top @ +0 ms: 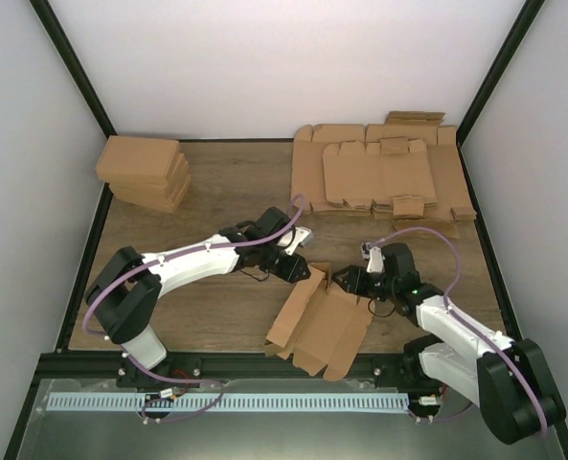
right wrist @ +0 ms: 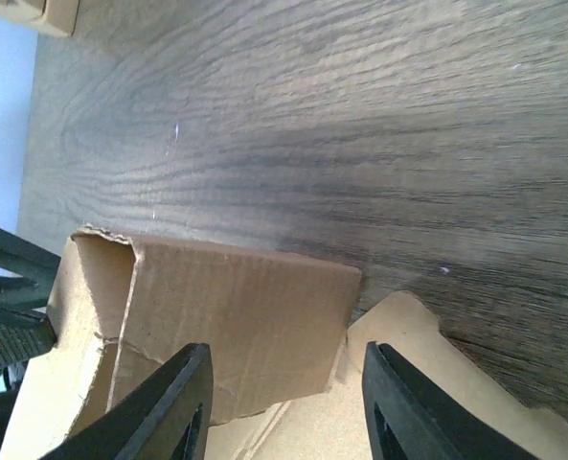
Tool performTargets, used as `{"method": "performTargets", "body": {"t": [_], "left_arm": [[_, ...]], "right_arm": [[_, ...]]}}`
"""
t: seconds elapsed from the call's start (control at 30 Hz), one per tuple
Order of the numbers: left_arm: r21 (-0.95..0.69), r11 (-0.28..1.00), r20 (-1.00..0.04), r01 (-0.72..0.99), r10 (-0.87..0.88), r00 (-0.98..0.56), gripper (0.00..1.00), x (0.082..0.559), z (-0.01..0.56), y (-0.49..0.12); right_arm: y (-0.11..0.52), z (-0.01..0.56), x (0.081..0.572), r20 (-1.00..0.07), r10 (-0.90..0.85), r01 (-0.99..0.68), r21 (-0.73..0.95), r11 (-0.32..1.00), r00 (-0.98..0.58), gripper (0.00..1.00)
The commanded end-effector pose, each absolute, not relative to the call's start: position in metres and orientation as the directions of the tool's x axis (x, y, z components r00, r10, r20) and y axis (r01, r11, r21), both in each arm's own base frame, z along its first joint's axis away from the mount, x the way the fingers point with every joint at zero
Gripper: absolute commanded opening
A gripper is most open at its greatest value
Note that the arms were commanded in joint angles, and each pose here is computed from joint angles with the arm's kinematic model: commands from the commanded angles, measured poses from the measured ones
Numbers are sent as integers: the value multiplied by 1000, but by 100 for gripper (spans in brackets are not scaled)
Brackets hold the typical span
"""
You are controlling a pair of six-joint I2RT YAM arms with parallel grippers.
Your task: Fold the paper box
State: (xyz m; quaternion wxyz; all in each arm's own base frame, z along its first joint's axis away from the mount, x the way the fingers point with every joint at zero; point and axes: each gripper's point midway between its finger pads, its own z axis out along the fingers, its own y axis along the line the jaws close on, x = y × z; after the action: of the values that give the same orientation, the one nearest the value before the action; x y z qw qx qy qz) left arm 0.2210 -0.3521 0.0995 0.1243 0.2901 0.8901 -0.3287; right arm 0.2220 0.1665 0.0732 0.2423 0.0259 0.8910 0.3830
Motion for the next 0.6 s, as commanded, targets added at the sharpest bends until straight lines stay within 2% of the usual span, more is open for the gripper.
{"method": "performTargets", "body": {"t": [0.0,0.3,0.57], "left_arm": [[-504,615,-406,606,450,-795,24,220,97,-354],[-523,602,-400,603,452,-797,24,219,97,-358],[-558,564,-397,608,462,-793,24,214,98,-365]], "right_arm": [[182,81,223,-448,153,-251,716,651,-881,47],[203,67,224,-471,33,-324,655,682,-881,57],[212,80,234,-606,18,-443,602,664,-795,57]]}}
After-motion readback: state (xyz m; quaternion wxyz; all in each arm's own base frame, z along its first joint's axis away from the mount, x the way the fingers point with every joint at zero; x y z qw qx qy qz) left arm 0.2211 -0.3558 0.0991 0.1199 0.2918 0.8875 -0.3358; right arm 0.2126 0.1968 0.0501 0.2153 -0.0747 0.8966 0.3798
